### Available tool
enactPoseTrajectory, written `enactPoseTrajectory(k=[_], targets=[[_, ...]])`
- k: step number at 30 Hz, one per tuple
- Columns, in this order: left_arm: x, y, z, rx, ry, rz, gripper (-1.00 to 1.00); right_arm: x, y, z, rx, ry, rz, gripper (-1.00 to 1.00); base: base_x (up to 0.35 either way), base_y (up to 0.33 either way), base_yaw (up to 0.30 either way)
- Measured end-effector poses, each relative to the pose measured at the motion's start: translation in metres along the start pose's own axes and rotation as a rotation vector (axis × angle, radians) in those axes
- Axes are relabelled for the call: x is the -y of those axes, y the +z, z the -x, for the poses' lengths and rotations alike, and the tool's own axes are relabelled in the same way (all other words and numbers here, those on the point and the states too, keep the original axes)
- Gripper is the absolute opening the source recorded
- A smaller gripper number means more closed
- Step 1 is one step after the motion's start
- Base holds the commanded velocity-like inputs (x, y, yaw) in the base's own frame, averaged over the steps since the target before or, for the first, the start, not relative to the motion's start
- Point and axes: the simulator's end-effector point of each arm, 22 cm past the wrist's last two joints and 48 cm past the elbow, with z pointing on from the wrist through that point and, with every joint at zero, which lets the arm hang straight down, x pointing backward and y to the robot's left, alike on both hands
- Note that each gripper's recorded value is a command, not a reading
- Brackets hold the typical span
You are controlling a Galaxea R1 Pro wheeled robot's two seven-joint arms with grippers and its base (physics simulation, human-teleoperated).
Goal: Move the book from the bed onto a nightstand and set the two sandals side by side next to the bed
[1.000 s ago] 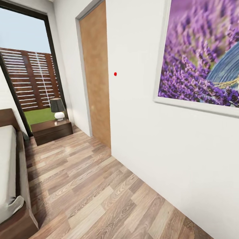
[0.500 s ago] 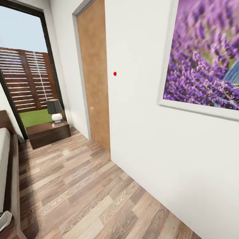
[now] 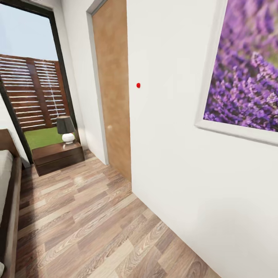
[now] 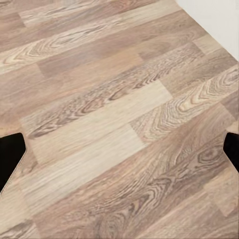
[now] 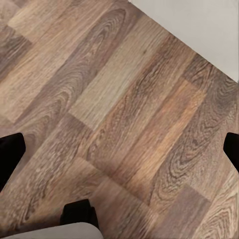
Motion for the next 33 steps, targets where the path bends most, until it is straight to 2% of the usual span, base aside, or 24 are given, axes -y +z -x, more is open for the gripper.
enactPoseTrajectory(k=[7, 27, 33], targets=[[0.0001, 0.0002, 0.0001, 0.000, 0.000, 0.000, 1.00, 0.0000, 0.0002, 0.0000, 0.000, 0.000, 0.000, 1.00, 0.240, 0.000, 0.287], [0.0001, 0.0003, 0.0002, 0.001, 0.000, 0.000, 1.00, 0.0000, 0.0003, -0.0001, -0.001, 0.000, 0.000, 1.00, 0.014, 0.000, 0.293], [0.0000, 0.0001, 0.0003, 0.001, 0.000, 0.000, 1.00, 0.0000, 0.0001, 0.0000, 0.000, 0.000, 0.000, 1.00, 0.203, 0.000, 0.293]])
